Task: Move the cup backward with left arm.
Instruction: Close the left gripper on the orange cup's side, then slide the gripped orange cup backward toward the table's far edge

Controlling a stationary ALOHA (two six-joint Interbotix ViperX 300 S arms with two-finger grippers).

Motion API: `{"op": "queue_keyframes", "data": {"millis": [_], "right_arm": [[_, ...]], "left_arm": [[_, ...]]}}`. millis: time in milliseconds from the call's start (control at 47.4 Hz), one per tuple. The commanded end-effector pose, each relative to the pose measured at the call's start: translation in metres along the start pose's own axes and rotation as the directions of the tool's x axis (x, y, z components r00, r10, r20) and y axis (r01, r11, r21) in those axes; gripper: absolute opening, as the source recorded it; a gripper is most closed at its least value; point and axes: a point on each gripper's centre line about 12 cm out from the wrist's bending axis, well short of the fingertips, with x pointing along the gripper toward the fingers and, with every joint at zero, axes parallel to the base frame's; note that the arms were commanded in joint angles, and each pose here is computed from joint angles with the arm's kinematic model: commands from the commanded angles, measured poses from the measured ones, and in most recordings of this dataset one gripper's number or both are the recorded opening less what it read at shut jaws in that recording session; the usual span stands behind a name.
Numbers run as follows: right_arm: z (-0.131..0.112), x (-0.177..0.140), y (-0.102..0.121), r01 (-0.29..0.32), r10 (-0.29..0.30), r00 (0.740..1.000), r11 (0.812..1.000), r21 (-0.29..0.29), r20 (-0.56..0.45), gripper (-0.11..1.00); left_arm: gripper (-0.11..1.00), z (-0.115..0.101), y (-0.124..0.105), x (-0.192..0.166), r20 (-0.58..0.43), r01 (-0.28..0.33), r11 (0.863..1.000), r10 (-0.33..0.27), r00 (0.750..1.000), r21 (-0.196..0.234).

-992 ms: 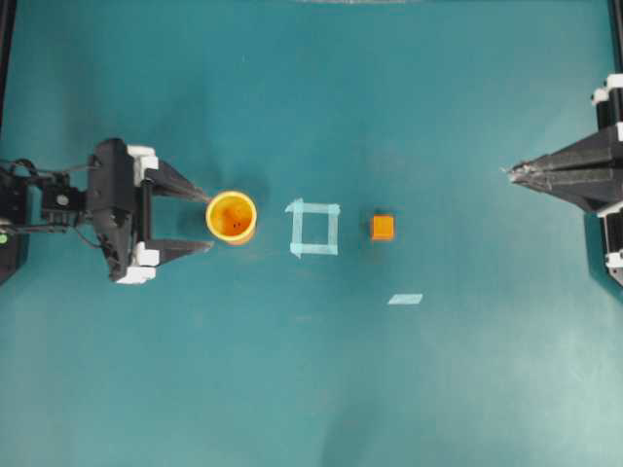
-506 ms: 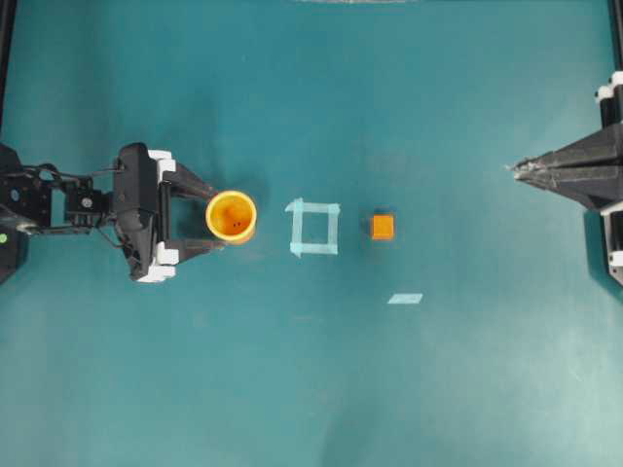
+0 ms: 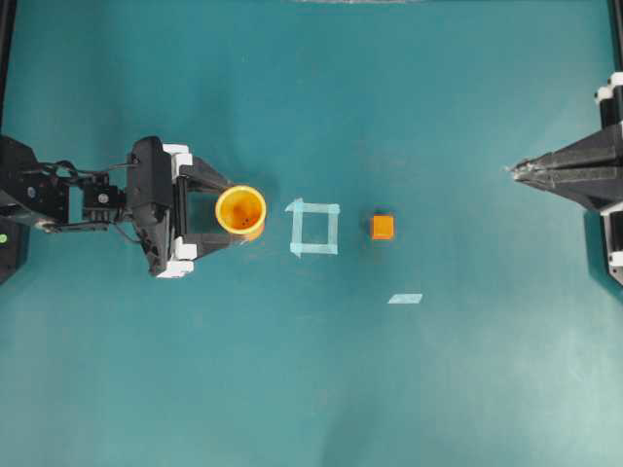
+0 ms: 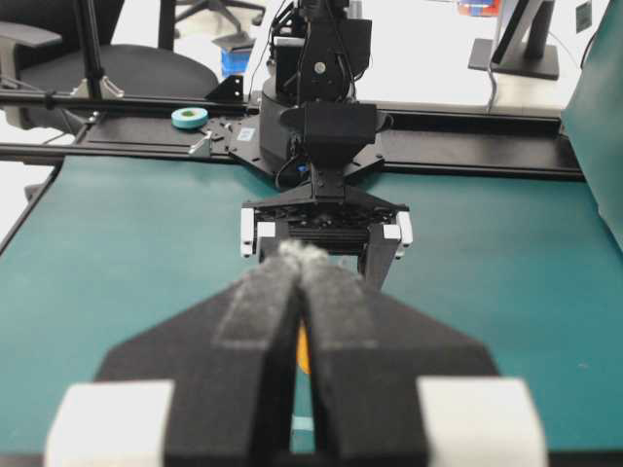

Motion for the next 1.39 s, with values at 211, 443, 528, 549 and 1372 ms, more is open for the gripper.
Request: {"op": "queue_keyframes", "data": {"millis": [211,443,528,549,1372], "right_arm": [[0.013,0.002,0.000,0.001,-0.001,0.999,1.000,0.000,0.032,0.00],[0.012,0.003,0.000,0.001,-0.001,1.000,1.000,0.000,0.025,0.00],[0.012,0.003,0.000,0.001,-0.001,1.000,1.000,0.000,0.017,0.00],[0.012,0.002,0.000,0.001,-0.001,1.000,1.000,0.000,0.018,0.00],[0.012,0.002,0.000,0.001,-0.001,1.000,1.000,0.006,0.018,0.00]], "left_arm": [[0.74,0.002,-0.010,0.013,0.002,0.033,0.999,-0.033,0.999,0.012],[0.64,-0.001,-0.013,0.012,-0.001,0.043,0.998,-0.043,0.999,0.036],[0.64,0.000,-0.013,0.013,0.003,0.044,0.998,-0.044,0.999,0.039],[0.64,0.000,-0.013,0.013,0.002,0.043,0.998,-0.043,0.999,0.040],[0.64,0.022,0.045,0.020,0.003,-0.126,0.992,0.126,0.992,0.011]]}}
